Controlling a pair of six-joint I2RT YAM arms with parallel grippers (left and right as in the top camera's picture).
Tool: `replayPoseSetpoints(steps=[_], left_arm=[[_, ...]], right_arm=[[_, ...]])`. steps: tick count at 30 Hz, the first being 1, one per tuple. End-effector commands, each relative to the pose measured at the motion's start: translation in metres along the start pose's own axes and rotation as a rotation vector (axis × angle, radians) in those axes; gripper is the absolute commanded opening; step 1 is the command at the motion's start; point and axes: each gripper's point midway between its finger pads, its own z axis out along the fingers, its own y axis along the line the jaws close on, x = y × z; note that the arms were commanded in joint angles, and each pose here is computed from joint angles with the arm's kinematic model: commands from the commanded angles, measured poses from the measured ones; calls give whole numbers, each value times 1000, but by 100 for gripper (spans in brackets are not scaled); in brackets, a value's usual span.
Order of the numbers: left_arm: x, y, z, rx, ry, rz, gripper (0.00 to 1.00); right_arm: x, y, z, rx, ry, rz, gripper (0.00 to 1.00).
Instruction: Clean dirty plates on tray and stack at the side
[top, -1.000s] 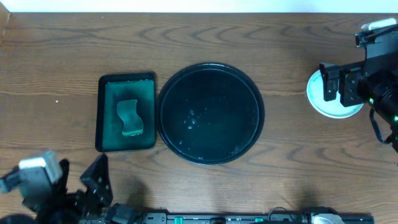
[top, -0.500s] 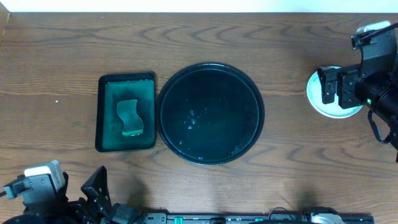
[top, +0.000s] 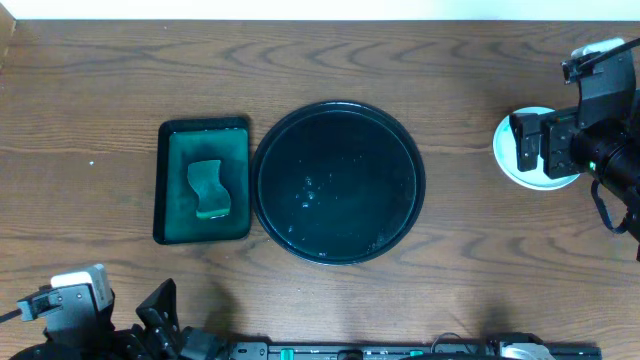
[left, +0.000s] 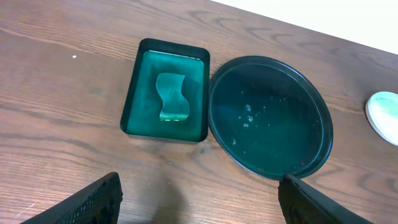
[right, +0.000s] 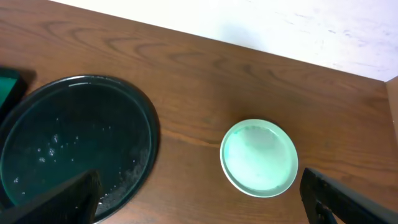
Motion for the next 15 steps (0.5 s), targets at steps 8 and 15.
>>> replayPoseSetpoints(steps=[8, 15], left_arm=[[1, -1, 1, 6, 10, 4, 81], [1, -1, 1, 6, 10, 3, 81]], right_arm=[[-2, 4, -2, -10, -6, -22, 99], [0, 7, -2, -28, 3, -18, 99]])
